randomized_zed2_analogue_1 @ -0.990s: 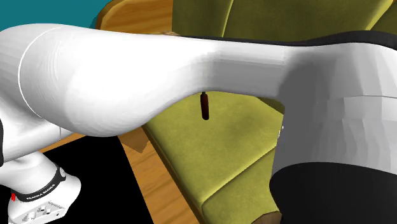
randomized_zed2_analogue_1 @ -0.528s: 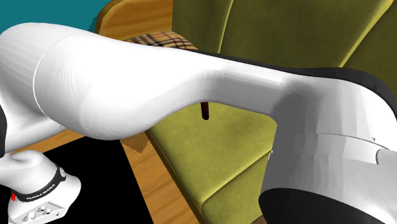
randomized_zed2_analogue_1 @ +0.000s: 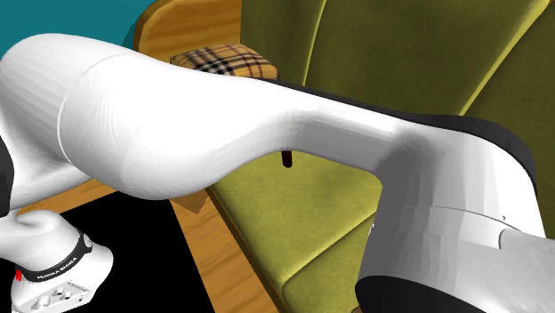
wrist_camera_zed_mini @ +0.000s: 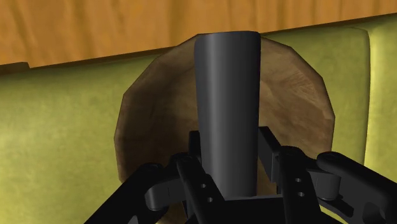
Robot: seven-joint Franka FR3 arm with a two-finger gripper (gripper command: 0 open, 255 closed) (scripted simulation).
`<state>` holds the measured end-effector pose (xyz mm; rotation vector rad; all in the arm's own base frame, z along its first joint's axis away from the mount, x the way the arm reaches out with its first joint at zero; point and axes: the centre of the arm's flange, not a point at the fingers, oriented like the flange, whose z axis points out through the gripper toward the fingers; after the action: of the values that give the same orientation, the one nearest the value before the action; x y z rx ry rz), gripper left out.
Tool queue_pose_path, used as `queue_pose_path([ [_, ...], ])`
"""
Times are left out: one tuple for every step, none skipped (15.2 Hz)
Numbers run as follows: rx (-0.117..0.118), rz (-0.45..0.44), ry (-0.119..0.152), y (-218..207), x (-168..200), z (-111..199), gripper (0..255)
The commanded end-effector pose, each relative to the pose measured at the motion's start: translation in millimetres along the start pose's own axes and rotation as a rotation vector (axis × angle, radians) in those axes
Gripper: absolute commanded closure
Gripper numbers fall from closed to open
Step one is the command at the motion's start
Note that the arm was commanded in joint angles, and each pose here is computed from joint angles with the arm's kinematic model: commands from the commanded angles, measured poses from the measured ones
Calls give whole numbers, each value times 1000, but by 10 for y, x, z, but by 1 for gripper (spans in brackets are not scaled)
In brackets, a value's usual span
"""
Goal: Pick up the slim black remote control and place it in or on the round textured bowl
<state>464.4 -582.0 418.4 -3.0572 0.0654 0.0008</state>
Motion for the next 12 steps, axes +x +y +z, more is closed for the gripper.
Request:
queue_pose_path([
  [1,0,0,-1,1,4,255],
  [1,0,0,-1,1,4,255],
  [1,0,0,-1,1,4,0],
  [1,0,0,-1,1,4,0],
  [1,0,0,-1,1,4,0],
  [1,0,0,-1,1,5,0],
  [1,0,0,-1,1,5,0],
  [1,0,0,-1,1,4,0],
  [1,0,0,-1,1,-128,0],
  [1,0,0,-1,1,-260,0],
  [1,0,0,-1,1,-392,0],
  [1,0,0,-1,1,-496,0],
])
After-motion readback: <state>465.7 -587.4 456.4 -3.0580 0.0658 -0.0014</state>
